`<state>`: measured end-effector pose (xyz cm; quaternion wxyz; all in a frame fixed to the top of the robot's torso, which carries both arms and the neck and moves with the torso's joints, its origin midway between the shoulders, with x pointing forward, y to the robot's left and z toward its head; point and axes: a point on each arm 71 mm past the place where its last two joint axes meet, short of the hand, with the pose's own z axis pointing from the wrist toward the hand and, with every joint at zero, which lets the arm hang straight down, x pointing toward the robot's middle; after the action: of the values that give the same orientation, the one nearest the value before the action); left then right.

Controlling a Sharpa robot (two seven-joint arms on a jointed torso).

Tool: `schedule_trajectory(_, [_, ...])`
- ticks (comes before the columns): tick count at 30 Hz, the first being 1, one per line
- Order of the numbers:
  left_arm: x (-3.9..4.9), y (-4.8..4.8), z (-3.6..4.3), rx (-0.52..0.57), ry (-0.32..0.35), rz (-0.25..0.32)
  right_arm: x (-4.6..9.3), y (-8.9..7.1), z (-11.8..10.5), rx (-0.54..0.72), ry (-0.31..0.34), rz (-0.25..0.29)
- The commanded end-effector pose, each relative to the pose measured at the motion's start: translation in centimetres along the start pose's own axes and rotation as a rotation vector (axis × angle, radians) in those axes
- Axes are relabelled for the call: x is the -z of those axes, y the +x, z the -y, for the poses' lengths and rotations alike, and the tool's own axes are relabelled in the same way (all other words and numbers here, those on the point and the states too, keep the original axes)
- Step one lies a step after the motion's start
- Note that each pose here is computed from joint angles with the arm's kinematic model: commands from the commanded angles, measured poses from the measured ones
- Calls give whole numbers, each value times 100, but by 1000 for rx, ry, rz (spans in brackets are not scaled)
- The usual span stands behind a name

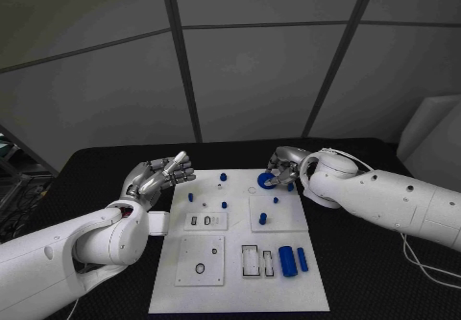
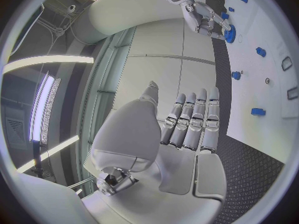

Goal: Assemble the parts on the task board

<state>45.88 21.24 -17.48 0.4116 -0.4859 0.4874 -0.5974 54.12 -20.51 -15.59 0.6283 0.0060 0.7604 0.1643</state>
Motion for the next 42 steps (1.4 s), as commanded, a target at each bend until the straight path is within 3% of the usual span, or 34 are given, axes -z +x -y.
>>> schedule_trajectory(1, [-3, 16, 15, 0, 6, -16, 2, -4, -21, 96, -7, 37])
schedule_trajectory(24, [0, 14, 13, 0, 4, -16, 107, -48, -331, 79, -126, 130])
schedule_trajectory(32, [-2, 14, 12, 0, 4, -16, 147, -39, -641, 49, -200, 171])
schedule_trajectory(42, [-1, 22, 12, 1, 3, -19, 5, 78, -1054, 36, -265, 153])
